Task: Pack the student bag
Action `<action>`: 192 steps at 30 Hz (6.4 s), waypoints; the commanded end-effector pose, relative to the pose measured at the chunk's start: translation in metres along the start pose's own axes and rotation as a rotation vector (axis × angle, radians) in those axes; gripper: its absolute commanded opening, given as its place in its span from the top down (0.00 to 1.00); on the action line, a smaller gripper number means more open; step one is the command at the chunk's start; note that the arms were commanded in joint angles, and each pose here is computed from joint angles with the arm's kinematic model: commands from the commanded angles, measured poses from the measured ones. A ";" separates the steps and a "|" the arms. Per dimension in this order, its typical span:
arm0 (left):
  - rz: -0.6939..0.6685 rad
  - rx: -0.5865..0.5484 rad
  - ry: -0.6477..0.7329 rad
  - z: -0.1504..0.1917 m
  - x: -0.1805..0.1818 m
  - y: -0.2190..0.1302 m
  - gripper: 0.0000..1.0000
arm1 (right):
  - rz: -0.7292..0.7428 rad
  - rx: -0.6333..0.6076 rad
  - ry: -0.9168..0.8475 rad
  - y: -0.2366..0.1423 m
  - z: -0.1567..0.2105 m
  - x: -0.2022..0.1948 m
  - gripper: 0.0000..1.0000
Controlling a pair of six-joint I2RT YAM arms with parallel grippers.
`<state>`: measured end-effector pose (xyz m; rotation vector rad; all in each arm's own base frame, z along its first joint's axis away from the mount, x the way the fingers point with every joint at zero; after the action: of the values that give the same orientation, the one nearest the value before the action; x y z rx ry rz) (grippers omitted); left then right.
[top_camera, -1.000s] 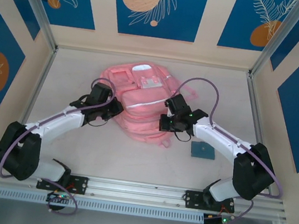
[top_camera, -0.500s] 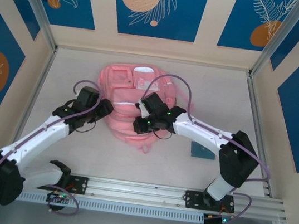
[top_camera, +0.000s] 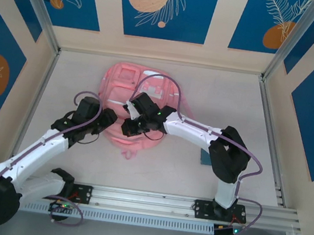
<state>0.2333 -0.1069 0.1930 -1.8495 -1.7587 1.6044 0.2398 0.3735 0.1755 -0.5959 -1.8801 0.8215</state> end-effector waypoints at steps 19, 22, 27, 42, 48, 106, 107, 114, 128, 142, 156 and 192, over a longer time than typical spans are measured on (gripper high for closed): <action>-0.056 0.030 0.045 0.002 0.008 0.022 0.94 | 0.196 -0.132 0.000 -0.039 0.012 -0.025 1.00; -0.086 0.022 0.072 0.002 0.013 0.018 0.95 | 0.261 -0.153 0.028 -0.052 0.022 -0.045 1.00; -0.122 0.004 0.107 -0.001 0.017 0.009 0.95 | 0.340 -0.175 0.095 -0.069 0.031 -0.079 1.00; -0.157 -0.021 0.154 -0.010 0.013 -0.023 0.58 | 0.181 -0.137 -0.052 -0.056 0.014 -0.033 1.00; -0.148 -0.032 0.110 -0.008 0.014 -0.031 0.46 | 0.024 -0.115 -0.112 -0.035 0.001 0.013 1.00; -0.131 0.115 0.337 0.002 0.012 -0.017 0.94 | 0.210 -0.129 0.535 -0.091 -0.052 -0.154 1.00; -0.117 0.121 0.349 0.001 0.008 -0.017 0.91 | 0.204 -0.131 0.522 -0.092 -0.050 -0.152 1.00; -0.059 0.123 0.425 -0.008 -0.011 -0.032 0.57 | 0.187 -0.121 0.405 -0.110 -0.023 -0.150 1.00; 0.061 0.092 0.578 -0.029 -0.071 -0.014 0.38 | 0.141 -0.261 0.313 -0.158 0.005 -0.135 0.27; -0.335 0.072 0.479 -0.045 -0.056 0.052 0.48 | -0.038 -0.185 0.222 -0.107 -0.016 -0.110 0.13; -0.391 0.138 0.457 -0.028 -0.033 0.068 0.48 | -0.201 0.009 0.075 -0.091 0.014 -0.086 0.10; -0.239 0.137 0.466 -0.035 -0.060 0.052 0.46 | 0.166 -0.064 -0.108 -0.066 0.038 -0.089 0.72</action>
<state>0.3094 -0.1487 0.1935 -1.6540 -1.5819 1.0597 0.2309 0.2519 0.1616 -0.7286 -1.9212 0.9257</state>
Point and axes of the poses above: each hand's point on the last joint's axis, 136 mm out from that joint toward the fingers, its own y axis out along the fingers, its own x axis along the line the jaws close on, z = x × y, the point moved 7 cm from there along -y, back along the fingers, and after that the axes turned 9 degrees about y, right-handed, at the moved point
